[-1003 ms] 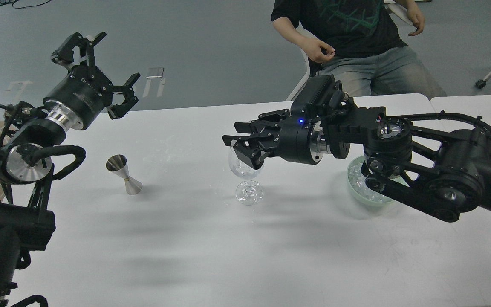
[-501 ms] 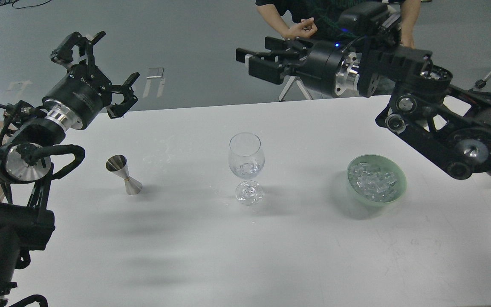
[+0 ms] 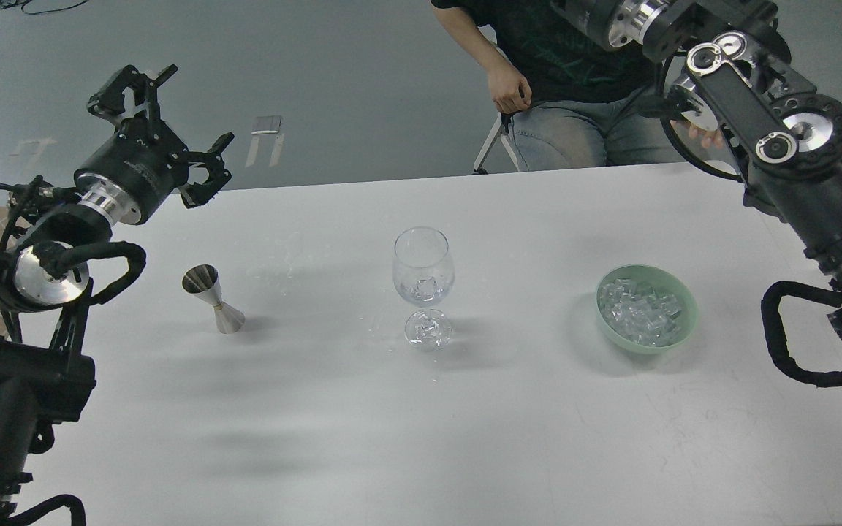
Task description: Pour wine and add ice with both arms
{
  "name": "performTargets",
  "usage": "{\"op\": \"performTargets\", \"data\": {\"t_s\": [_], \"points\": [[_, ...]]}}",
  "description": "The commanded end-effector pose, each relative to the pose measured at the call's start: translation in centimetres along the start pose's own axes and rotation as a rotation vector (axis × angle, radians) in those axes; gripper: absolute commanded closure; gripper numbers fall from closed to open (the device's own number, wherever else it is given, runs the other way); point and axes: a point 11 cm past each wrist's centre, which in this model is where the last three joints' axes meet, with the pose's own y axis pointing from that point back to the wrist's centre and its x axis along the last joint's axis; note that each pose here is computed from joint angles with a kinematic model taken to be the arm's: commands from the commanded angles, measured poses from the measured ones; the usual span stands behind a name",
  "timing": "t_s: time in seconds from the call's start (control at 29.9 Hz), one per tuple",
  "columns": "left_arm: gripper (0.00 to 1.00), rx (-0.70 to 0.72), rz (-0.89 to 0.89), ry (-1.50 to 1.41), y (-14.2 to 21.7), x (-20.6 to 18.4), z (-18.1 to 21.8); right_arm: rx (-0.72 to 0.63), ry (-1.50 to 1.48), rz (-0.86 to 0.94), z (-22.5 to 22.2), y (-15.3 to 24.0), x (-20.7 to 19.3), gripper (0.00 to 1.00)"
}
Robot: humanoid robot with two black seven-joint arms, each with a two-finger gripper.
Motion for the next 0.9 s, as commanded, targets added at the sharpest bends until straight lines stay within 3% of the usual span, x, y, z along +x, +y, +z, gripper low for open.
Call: {"op": "performTargets", "data": {"t_s": [0.0, 0.4, 0.63, 0.87], "points": [[0.03, 0.007, 0.025, 0.006, -1.8, 0.3, 0.5, -0.018, -0.127, 0.127, 1.1, -0.3, 0.9, 0.0], [0.02, -0.055, 0.064, -0.04, -5.1, 0.0, 1.9, -0.077, -0.459, 0.307, 4.2, 0.2, 4.5, 0.02], [0.02, 0.04, 0.033, -0.06, -6.2, 0.6, -0.6, -0.061, -0.594, 0.331, 4.9, 0.3, 3.9, 0.0], [0.02, -0.07, 0.005, -0.009, -6.2, 0.0, 1.2, -0.059, -0.612, 0.32, 5.5, 0.7, 3.2, 0.0]]}}
